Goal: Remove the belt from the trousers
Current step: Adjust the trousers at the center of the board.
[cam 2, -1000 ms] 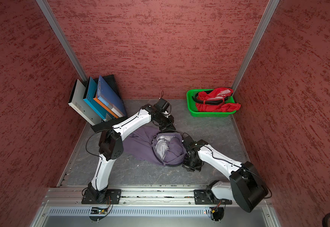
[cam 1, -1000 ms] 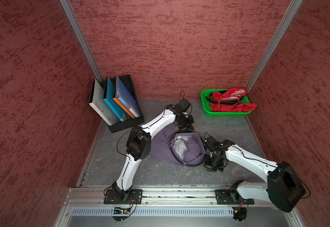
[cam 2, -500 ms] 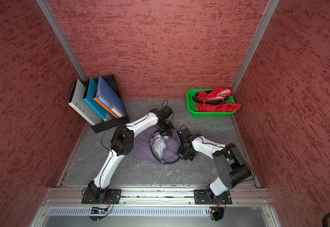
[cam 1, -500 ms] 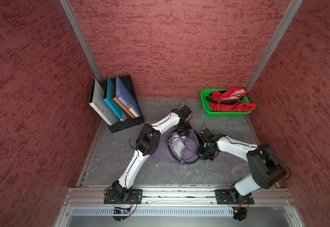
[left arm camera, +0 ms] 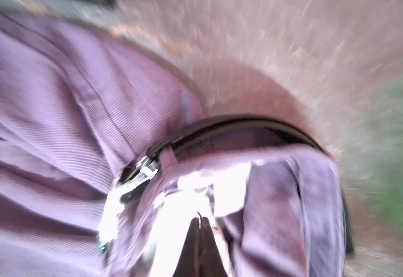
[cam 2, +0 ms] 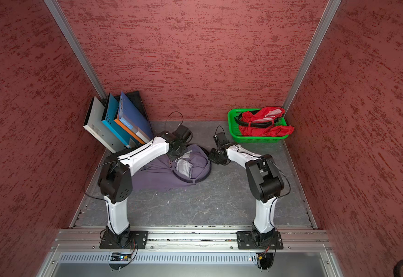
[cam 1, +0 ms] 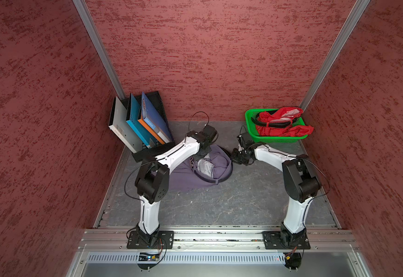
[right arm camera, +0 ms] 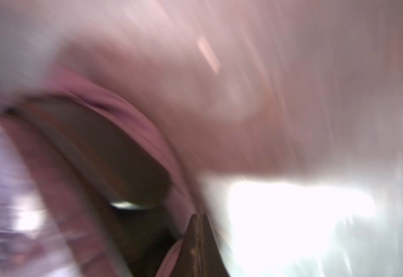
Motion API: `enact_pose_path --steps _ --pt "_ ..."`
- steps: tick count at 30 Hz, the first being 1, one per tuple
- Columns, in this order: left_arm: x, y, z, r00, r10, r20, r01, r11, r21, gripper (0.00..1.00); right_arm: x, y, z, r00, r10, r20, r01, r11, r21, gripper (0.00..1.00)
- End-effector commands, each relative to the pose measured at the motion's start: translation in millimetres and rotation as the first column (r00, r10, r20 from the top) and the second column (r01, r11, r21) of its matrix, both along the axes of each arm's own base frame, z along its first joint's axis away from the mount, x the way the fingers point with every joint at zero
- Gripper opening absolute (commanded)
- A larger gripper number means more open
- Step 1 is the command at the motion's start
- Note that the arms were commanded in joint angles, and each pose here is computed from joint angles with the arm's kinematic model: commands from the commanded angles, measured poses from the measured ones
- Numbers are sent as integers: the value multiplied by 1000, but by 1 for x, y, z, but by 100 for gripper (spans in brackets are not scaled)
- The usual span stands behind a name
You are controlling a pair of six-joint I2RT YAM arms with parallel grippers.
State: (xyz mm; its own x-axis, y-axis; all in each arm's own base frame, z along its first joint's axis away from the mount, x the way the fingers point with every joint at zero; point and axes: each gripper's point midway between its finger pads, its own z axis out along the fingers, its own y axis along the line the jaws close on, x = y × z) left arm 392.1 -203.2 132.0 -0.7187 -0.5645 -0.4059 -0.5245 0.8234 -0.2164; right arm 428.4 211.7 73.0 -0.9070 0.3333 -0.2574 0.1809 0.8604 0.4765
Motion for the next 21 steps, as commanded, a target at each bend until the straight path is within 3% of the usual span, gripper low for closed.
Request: enact_pose_path --steps 1,3,5,9,16,21 --pt "3 22 47 976 56 211 -55 998 -8 0 41 10 55 970 94 226 -90 996 -29 9" --pt "-8 48 86 951 72 302 -77 997 4 11 34 17 82 940 186 287 -173 982 -70 12" --pt "-14 79 97 946 108 305 -102 994 -36 22 14 29 100 902 295 314 -270 955 -122 17" --pt "-14 120 69 966 142 214 -88 967 -240 50 -48 72 110 805 532 262 -484 845 -228 28" --pt "-22 124 26 985 127 117 -74 923 -377 62 -93 122 77 692 712 120 -663 693 -282 33" --pt "-11 81 -6 994 24 111 47 801 -596 65 -91 143 50 638 769 43 -720 615 -322 36"
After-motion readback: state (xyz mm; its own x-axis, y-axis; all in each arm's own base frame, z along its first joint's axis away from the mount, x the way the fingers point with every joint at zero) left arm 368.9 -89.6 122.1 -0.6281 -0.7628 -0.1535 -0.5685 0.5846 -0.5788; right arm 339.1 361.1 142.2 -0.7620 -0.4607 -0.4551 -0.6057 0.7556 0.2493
